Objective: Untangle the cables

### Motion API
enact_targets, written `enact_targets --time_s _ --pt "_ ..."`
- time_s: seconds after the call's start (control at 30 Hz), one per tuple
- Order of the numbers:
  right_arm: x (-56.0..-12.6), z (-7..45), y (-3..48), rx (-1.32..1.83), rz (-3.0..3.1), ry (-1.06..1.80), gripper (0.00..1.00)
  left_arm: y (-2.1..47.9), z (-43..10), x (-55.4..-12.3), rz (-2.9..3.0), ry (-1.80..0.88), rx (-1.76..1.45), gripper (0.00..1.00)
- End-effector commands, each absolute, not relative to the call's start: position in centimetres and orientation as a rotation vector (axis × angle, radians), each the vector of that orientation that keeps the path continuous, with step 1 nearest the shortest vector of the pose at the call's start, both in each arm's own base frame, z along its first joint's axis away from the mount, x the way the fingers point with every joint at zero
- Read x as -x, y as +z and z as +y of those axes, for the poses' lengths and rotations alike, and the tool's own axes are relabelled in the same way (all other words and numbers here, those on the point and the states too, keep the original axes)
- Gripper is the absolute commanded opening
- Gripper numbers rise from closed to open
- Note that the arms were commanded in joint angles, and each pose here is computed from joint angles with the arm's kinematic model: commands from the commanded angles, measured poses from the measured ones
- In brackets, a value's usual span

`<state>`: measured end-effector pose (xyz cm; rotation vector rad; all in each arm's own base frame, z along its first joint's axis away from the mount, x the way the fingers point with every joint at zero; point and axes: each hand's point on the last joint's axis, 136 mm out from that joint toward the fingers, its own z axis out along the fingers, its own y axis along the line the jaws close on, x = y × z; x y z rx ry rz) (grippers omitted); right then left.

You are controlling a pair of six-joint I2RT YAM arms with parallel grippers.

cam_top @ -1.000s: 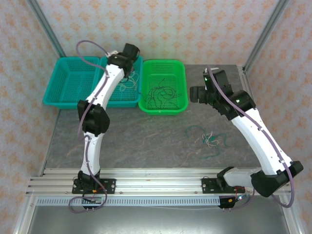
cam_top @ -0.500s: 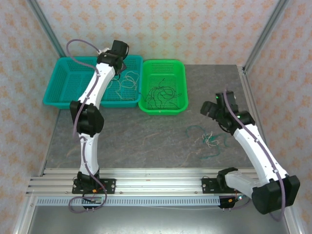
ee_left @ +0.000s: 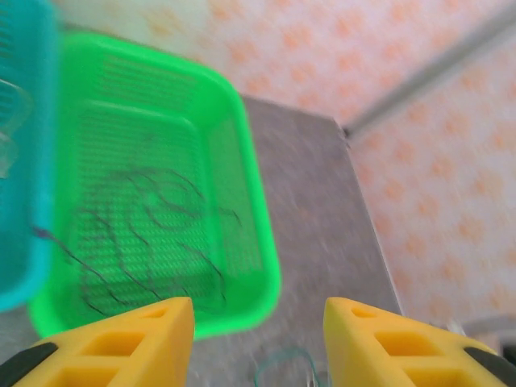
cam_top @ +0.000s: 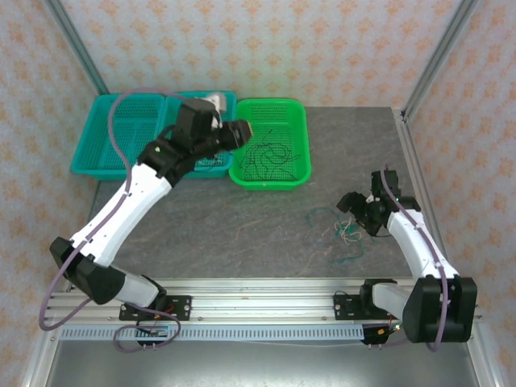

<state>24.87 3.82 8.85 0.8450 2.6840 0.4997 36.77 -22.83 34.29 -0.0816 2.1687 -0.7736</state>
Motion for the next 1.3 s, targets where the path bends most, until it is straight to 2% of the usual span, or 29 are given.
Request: enact_targets --time_s 0.0,0.13,0.27,0.37,0.47,0.6,0.87,1.0,1.17,1.27 --pt "-24.9 5.6 7.2 -0.776 2.758 0.599 0.69 31.5 -25.6 -35.3 2.182 -0.828 -0.128 0.46" --pt "-25.4 4.9 5.8 -0.739 2.797 0.475 0.37 29.3 -25.9 -34.1 2.207 -0.847 -0.166 0.51" --pt "-26.0 4.4 6.6 -0.654 2.800 0.356 0.10 28.4 -25.6 -33.5 2.223 -0.833 -0.198 0.78" --pt "-26.2 4.6 7.7 -0.579 2.788 0.304 0.00 27.8 -25.6 -33.2 2.228 -0.836 -0.201 0.92" --pt "-26.5 6.4 8.9 -0.465 2.755 0.350 0.00 27.0 -25.7 -33.0 2.230 -0.859 -0.190 0.99" --pt "-27.0 10.8 11.2 -0.263 2.705 0.468 0.00 25.9 -26.3 -32.9 2.241 -0.907 -0.159 1.00" --pt "-29.3 15.1 18.7 -0.282 2.465 0.843 0.00 23.8 -29.7 -31.3 2.234 -0.983 -0.298 1.00" --pt "-29.8 16.7 20.2 -0.321 2.441 0.991 0.00 22.6 -33.3 -29.7 2.196 -1.056 -0.441 0.99" --pt "-29.6 17.9 21.5 -0.367 2.401 1.110 0.00 19.9 -37.1 -30.1 2.209 -1.118 -0.451 0.87" --pt "-29.3 18.1 21.9 -0.393 2.395 1.147 0.00 19.2 -37.9 -31.6 2.180 -1.162 -0.328 0.71"
